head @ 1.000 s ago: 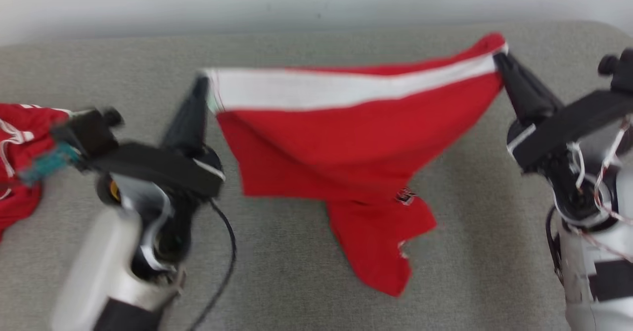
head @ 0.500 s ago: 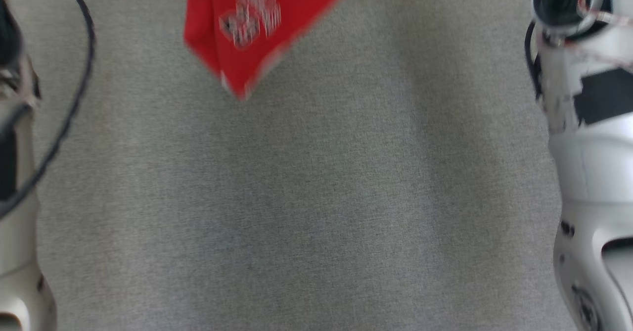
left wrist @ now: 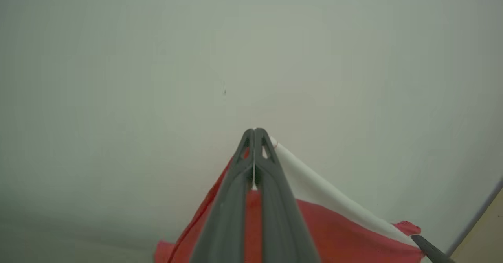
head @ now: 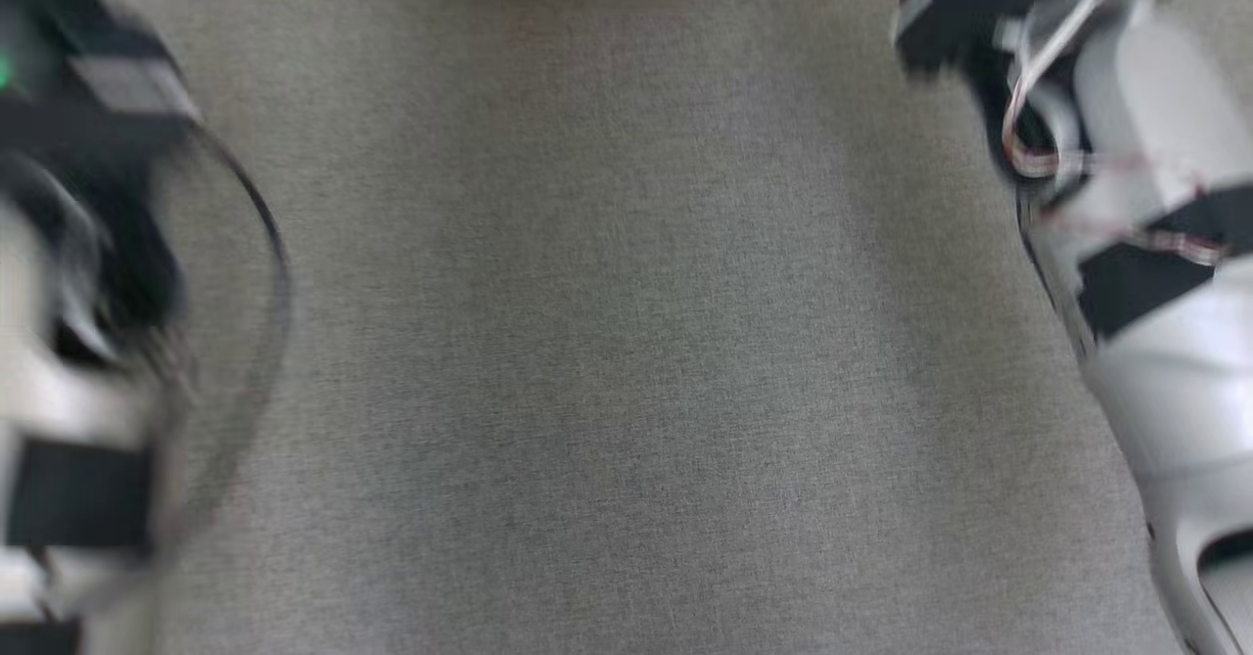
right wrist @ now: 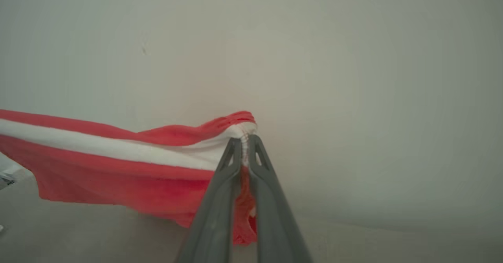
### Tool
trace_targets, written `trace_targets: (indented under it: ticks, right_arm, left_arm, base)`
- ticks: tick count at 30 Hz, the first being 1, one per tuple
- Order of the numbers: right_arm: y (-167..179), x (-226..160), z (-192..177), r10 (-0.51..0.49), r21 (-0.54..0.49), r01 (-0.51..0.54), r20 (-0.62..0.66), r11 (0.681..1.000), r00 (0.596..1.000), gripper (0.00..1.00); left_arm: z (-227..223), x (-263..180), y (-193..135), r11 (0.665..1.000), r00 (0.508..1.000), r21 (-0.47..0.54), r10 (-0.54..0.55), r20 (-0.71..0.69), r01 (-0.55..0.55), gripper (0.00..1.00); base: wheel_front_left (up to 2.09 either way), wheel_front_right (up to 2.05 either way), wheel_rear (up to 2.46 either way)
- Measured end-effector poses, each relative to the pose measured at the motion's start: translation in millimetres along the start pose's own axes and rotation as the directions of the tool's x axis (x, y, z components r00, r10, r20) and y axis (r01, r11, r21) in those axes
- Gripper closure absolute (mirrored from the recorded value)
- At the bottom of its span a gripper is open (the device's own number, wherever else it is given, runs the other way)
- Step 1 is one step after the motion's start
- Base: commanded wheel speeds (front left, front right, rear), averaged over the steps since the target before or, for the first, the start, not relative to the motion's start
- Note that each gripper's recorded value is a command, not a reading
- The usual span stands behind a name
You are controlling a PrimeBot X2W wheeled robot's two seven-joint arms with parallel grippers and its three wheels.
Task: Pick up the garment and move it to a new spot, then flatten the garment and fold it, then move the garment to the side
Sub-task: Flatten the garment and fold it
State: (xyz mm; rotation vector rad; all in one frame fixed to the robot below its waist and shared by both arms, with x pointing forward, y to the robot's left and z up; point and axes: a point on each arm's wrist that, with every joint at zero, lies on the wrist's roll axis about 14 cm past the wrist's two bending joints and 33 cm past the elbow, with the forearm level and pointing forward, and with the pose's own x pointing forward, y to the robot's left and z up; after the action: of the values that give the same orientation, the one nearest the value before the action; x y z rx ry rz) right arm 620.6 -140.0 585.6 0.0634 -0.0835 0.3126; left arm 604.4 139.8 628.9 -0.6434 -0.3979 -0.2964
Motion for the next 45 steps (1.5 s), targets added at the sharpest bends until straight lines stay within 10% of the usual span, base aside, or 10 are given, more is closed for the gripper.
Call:
trace_targets:
  ticks: [23,35,45]
  right_arm:
    - [-7,-187,-94,-0.042,-0.004,0.045,-0.444,0.999,0.895,1.00]
    - [20,-292,-111,-0.066,0.071,0.152,-0.666,0.986,0.743,1.00]
    - [43,-285,-83,-0.067,0.144,0.184,-0.583,0.972,0.810,1.00]
  left_arm:
    - [-32,-248,-27,0.916,0.902,-0.196,0.272,-0.334,-0.349,1.00]
    - [-25,-321,-61,0.852,0.785,-0.275,0.225,-0.578,-0.447,1.00]
    - [-9,-252,-42,0.952,0.862,-0.116,0.199,-0.467,-0.282,1.00]
  base:
    - [0.00,0.00,0.00]
    - [0.00,0.00,0.00]
    - [0.00,0.00,0.00]
